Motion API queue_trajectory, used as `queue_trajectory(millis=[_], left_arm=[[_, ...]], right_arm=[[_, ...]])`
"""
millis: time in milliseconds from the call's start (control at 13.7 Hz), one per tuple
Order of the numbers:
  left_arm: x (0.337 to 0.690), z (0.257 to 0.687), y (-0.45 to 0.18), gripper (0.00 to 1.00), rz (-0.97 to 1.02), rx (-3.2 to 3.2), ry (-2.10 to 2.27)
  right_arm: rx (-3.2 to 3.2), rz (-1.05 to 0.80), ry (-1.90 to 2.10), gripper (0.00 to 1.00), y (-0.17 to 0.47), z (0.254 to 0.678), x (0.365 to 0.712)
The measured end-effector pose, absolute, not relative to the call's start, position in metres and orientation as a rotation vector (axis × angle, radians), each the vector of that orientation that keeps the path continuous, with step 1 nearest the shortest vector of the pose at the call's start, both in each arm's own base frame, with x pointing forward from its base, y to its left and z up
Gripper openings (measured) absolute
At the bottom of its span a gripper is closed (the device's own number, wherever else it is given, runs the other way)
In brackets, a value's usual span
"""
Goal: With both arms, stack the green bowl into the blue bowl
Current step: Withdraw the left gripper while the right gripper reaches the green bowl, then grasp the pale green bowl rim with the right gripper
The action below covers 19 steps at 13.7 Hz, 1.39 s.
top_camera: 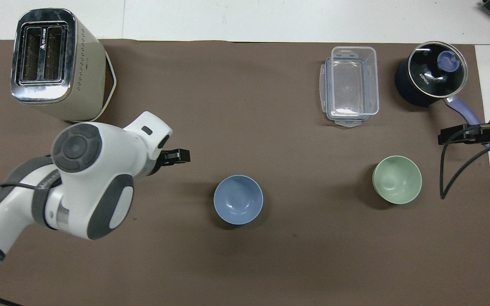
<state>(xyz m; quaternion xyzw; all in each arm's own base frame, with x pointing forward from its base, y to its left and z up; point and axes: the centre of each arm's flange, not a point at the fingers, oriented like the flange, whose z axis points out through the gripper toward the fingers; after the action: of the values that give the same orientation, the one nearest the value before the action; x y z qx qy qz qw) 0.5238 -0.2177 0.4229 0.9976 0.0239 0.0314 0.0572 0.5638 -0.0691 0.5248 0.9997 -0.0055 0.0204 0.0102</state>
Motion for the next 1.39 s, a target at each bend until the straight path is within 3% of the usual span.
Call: queue_trajectory(millis=[292, 658, 1023, 1242, 1315, 1388], left_arm=[[0.555, 0.472, -0.133, 1.0, 0.013, 3.046, -0.05], [0.565, 0.529, -0.052, 1.0, -0.073, 3.041, -0.172], [0.56, 0.583, -0.037, 1.0, -0.14, 3.086, -0.201], [0.562, 0.588, -0.031, 1.0, -0.147, 3.086, -0.217], [0.562, 0.587, -0.029, 1.0, -0.154, 3.085, -0.217], [0.563, 0.585, -0.026, 1.0, -0.159, 3.085, -0.213]], right_arm=[[3.18, 0.032, 0.005, 1.0, -0.082, 0.446, 0.564], [3.188, 0.026, -0.005, 1.0, -0.084, 0.377, 0.556], [3.19, 0.009, -0.006, 1.0, -0.09, 0.337, 0.548], [3.19, 0.001, 0.009, 0.96, -0.093, 0.324, 0.541], [3.19, 0.0, 0.029, 0.9, -0.093, 0.324, 0.541], [3.19, 0.0, 0.044, 0.76, -0.094, 0.324, 0.541]])
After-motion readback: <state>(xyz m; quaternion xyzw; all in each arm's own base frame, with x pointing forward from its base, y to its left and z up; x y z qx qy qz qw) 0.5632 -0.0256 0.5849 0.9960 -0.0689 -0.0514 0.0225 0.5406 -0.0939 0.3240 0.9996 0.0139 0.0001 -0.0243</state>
